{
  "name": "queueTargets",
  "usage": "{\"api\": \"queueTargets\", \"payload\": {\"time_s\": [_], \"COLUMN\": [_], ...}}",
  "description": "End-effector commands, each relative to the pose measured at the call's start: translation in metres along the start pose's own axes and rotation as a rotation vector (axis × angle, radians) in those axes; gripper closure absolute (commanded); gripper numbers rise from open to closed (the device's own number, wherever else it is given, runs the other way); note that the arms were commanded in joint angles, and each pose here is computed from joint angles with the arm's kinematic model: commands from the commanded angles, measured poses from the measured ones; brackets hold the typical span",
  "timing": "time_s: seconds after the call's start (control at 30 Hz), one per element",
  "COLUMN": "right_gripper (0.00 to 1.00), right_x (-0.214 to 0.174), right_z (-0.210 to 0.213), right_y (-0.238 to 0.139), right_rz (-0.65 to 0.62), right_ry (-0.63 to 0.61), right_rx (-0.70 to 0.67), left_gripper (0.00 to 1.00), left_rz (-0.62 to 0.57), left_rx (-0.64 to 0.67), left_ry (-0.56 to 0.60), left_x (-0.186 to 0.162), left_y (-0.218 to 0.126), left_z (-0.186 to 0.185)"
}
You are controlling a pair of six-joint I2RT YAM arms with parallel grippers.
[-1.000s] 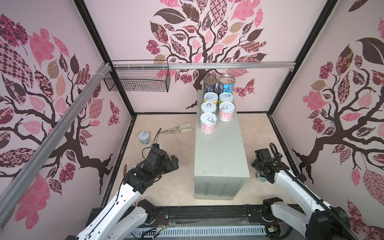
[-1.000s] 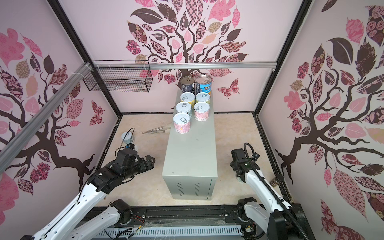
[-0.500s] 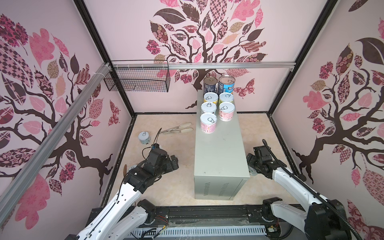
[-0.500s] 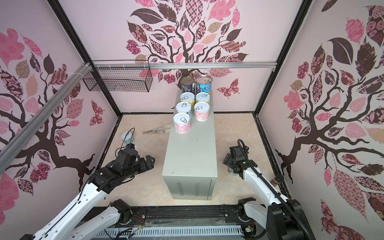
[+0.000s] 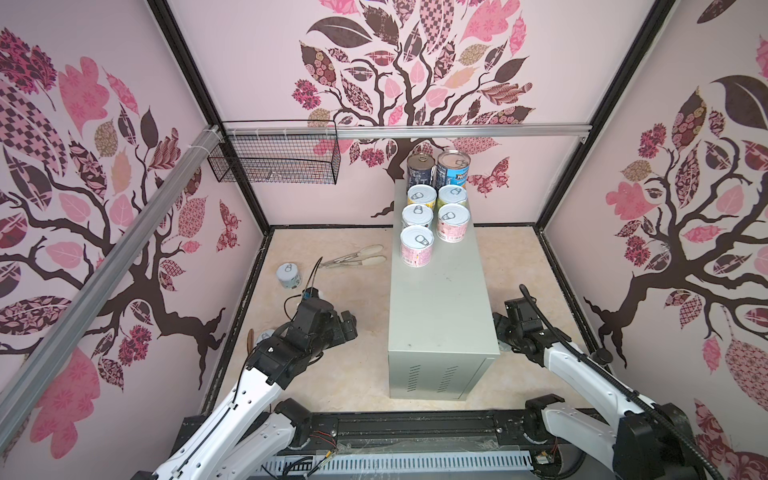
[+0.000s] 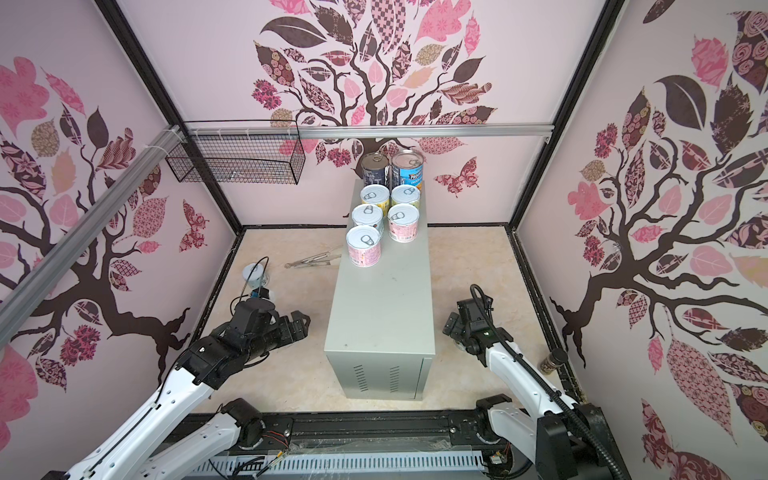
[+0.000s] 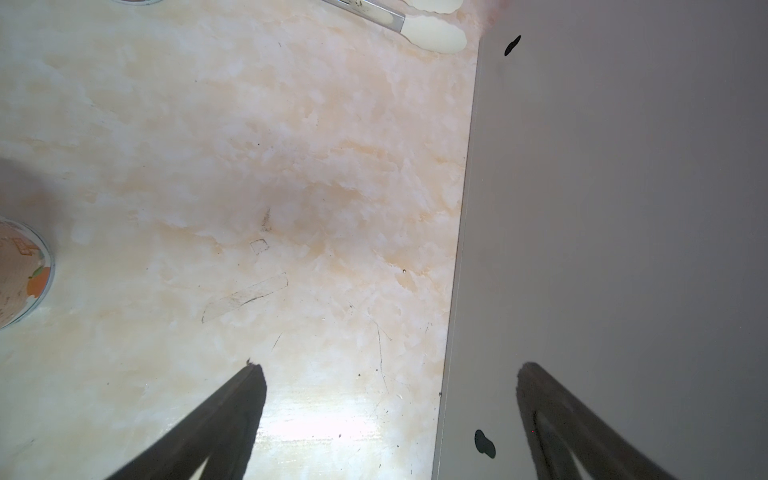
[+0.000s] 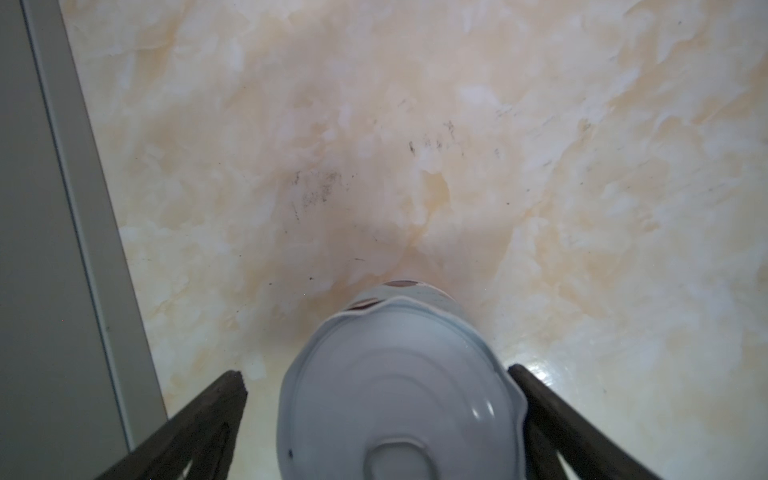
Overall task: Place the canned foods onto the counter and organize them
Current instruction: 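Lower the right gripper onto the light-blue floor can and close it, then lift the light-blue can with the right gripper up beside the cabinet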
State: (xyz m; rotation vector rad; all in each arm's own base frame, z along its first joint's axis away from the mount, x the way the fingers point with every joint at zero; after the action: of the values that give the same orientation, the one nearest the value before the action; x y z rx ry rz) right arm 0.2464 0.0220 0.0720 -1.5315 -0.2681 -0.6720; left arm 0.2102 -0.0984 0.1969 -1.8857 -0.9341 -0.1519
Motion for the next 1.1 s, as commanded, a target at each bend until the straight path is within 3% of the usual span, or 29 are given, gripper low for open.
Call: {"api": "queueTargets", "payload": {"time_s": [0.0, 0.6, 0.93, 1.07], "right_gripper": [0.01, 0.12, 0.35, 0.38], "right_x": [0.001, -0.013, -0.013, -0.003], "right_z": [0.004, 0.017, 0.018, 0.022], "right_y": [0.005, 0.029, 0.031, 0.021], "right_rz": [-0.007, 0.131, 0.141, 0.111], "right_ry": [0.01, -0.077, -0.078, -0.098], "right_rx": [0.009, 0.035, 0.033, 0.059], "left_gripper": [0.02, 0.02, 0.02, 0.02], "left_rz": [0.0, -0.002, -0.007, -0.012], "left_rx": [0.006, -0.002, -0.003, -0.001], "left_ry": [0.021, 0.026, 0.028, 0.028], "left_x": [-0.005, -0.006, -0.005, -0.004], "left_y": [0.004, 0.003, 0.002, 0.0], "left_z": [0.004, 0.004, 0.004, 0.004]}}
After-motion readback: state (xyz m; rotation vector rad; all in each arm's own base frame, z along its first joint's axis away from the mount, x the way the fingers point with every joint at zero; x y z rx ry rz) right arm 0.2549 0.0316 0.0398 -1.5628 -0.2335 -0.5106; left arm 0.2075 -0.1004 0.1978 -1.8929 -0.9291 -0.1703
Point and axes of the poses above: each gripper's point midway between its finger pads, its own y axis out along the fingers, its own z axis along the line the jaws close on, x = y × z, the point moved 2 cm from there along -y, back along the fingers, and after that the axes turned 14 degrees about -y, right-handed, at the moved point
